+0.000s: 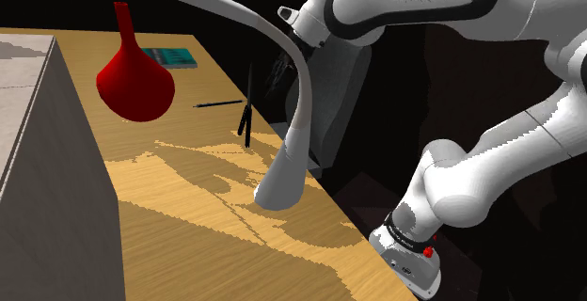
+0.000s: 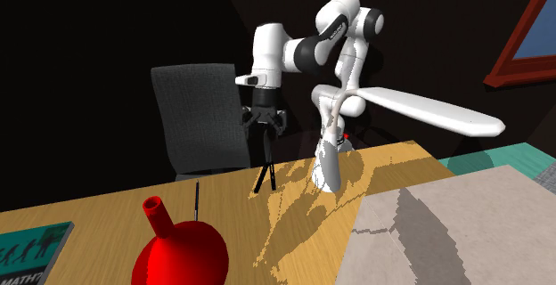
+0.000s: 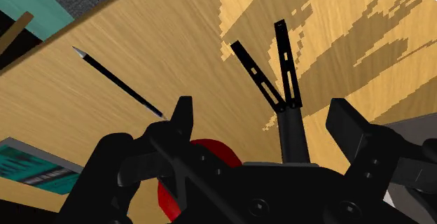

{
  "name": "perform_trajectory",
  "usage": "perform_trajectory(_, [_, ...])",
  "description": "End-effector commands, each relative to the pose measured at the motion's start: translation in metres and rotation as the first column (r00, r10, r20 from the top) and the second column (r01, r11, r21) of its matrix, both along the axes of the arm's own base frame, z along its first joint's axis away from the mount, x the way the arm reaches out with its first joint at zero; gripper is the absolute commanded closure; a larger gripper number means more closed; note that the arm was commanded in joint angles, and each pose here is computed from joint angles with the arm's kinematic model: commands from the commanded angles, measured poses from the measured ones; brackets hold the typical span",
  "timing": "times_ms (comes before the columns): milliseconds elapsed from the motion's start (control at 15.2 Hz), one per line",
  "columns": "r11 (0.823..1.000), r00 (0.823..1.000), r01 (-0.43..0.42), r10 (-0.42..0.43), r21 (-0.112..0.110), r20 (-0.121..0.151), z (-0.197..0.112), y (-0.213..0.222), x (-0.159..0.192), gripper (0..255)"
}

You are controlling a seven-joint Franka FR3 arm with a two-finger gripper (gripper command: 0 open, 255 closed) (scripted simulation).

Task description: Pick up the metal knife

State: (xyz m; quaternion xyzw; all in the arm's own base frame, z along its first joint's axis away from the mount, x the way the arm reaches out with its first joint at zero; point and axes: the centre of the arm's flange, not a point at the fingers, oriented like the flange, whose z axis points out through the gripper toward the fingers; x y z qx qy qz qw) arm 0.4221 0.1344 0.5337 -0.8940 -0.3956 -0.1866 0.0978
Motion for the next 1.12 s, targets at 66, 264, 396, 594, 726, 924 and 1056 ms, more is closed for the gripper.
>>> perform_trajectory(66, [0.987,0.986,-0.154,0.152,0.039,0.067,-0.004,0.028,0.007,0])
perform_trajectory(264, [0.974,0.972,-0.222,0.216,0.053,0.097,-0.012,0.041,0.009,0])
perform_trajectory(396, [0.974,0.972,-0.222,0.216,0.053,0.097,-0.022,0.041,0.009,0])
perform_trajectory(594, [0.974,0.972,-0.222,0.216,0.053,0.097,-0.038,0.041,0.009,0])
perform_trajectory(726, [0.974,0.972,-0.222,0.216,0.053,0.097,-0.046,0.041,0.009,0])
perform_trajectory(924, [0.974,0.972,-0.222,0.216,0.053,0.097,-0.046,0.04,0.009,255])
perform_trajectory(1056, [0.974,0.972,-0.222,0.216,0.053,0.097,-0.046,0.041,0.009,255])
